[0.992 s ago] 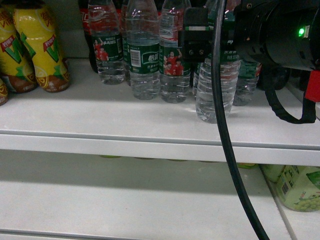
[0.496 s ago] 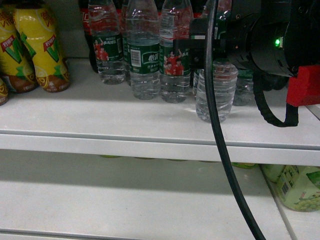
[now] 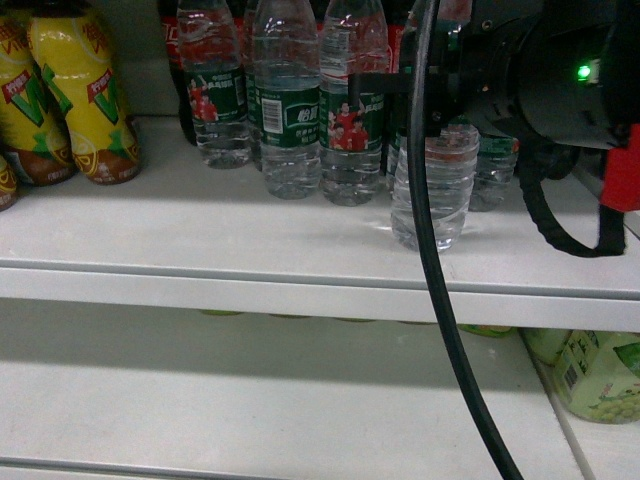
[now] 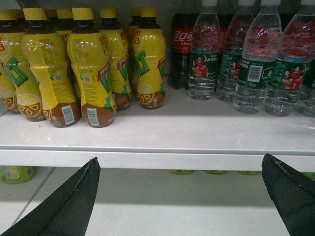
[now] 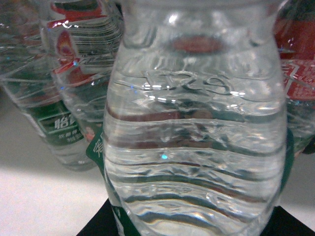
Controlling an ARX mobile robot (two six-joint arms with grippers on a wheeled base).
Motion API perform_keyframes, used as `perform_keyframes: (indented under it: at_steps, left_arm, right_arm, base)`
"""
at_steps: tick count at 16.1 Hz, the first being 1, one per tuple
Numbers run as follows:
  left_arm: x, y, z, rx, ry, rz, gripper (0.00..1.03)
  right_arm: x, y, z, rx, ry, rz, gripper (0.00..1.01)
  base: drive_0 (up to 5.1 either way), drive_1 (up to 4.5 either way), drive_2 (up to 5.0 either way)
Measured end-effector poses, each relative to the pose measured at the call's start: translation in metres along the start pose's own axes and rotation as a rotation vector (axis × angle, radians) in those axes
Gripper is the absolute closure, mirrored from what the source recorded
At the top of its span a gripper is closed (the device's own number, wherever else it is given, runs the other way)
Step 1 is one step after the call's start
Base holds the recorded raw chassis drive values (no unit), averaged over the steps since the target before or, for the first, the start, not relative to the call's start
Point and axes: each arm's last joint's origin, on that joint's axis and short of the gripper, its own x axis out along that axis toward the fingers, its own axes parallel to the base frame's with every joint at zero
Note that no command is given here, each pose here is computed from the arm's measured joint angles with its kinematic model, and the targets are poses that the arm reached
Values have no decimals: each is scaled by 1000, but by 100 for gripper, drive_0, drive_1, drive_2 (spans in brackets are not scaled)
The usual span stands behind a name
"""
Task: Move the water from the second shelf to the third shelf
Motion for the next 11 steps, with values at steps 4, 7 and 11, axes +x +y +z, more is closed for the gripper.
perform_keyframes:
  at_steps: [4, 7, 11]
  left_arm:
    - [0, 0, 0, 0, 0, 0, 5]
    - [0, 0, 0, 0, 0, 0, 5]
    - [0, 0, 0, 0, 0, 0, 5]
  right_arm:
    - [-10, -2, 0, 5, 11, 18, 60]
    - [-19, -3, 0, 6, 16, 29, 60]
    - [-140, -64, 2, 43, 2, 25, 60]
  base:
    - [0, 0, 0]
    - [0, 0, 0]
    - [0, 0, 0]
